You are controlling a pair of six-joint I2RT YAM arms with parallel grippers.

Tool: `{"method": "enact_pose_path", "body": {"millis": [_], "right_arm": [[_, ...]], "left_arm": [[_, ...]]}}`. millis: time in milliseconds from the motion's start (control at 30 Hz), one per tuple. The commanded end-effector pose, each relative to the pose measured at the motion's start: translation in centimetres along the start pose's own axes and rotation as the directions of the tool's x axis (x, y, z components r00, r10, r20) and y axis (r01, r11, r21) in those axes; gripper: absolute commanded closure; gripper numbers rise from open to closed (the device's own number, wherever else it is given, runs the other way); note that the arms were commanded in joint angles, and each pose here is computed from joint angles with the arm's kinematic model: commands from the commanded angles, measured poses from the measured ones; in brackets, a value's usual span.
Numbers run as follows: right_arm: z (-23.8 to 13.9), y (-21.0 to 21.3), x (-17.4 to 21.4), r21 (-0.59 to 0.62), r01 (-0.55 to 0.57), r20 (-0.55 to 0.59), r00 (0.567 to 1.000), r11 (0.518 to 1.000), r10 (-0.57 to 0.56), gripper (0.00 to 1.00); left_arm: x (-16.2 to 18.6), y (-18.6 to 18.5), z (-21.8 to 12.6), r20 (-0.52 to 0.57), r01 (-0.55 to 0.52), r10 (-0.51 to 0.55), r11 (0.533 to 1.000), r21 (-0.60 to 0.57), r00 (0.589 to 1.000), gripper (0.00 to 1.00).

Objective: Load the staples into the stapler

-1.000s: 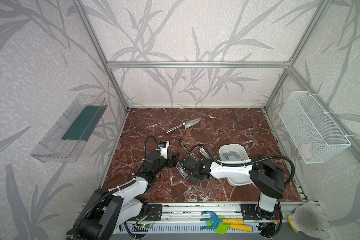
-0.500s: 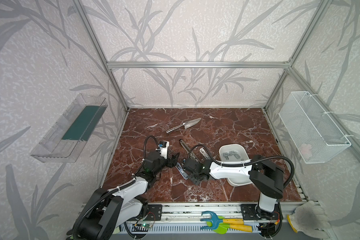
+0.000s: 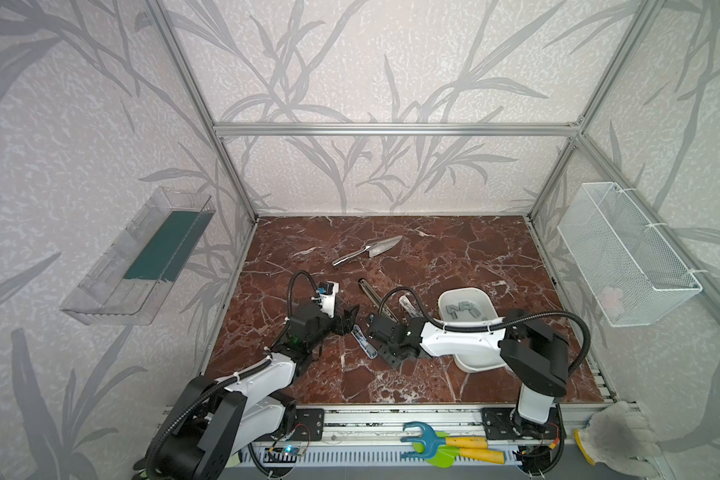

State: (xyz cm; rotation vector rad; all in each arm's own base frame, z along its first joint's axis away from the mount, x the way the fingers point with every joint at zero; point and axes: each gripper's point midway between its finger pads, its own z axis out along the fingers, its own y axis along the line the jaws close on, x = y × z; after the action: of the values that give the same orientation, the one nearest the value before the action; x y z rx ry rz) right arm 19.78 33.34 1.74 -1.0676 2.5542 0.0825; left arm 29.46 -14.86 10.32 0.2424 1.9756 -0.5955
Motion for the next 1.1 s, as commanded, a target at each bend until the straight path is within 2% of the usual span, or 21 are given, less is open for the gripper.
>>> {"method": "enact_pose_path", "body": {"millis": [0, 167, 333, 500, 567, 733, 967, 1067], "right_arm": [[0.7, -0.7, 3.3, 0.011, 0.004, -0.107, 0.994, 1.0, -0.003, 0.66], [0.4, -0.1, 3.5, -0.028, -0.01, -0.116, 0.993, 1.0, 0.007, 0.69], [0.0, 0.3, 4.2, -0.061, -0.024, -0.13, 0.991, 0.998, 0.016, 0.61], [0.1, 0.3, 4.9, -0.067, -0.034, -0.151, 0.988, 0.997, 0.024, 0.6], [0.1, 0.4, 4.9, -0.075, -0.034, -0.15, 0.988, 0.997, 0.023, 0.61], [0.2, 0.8, 4.5, -0.089, -0.033, -0.14, 0.99, 0.995, 0.02, 0.72], [0.2, -0.2, 4.5, -0.03, -0.045, -0.137, 0.99, 0.999, 0.04, 0.73], [0.6, -0.6, 4.4, -0.004, -0.048, -0.144, 0.989, 0.999, 0.047, 0.69]], "left_arm": [[-0.7, -0.4, 0.1, 0.02, -0.002, 0.002, 1.0, 0.016, 1.0, 0.26], [-0.6, -0.4, 0.1, 0.018, -0.002, 0.001, 1.0, 0.015, 1.0, 0.26], [-0.7, -0.4, 0.1, 0.018, -0.001, 0.001, 1.0, 0.019, 1.0, 0.26], [-0.6, -0.4, 0.1, 0.016, -0.001, 0.0, 1.0, 0.019, 1.0, 0.26], [-0.6, -0.4, 0.1, 0.016, -0.003, 0.003, 1.0, 0.02, 1.0, 0.27], [-0.6, -0.4, 0.1, 0.016, -0.003, 0.003, 1.0, 0.02, 1.0, 0.27], [-0.6, -0.5, 0.1, 0.015, -0.003, 0.003, 1.0, 0.022, 1.0, 0.27], [-0.7, -0.5, 0.1, 0.016, -0.003, 0.003, 1.0, 0.022, 1.0, 0.27]]}}
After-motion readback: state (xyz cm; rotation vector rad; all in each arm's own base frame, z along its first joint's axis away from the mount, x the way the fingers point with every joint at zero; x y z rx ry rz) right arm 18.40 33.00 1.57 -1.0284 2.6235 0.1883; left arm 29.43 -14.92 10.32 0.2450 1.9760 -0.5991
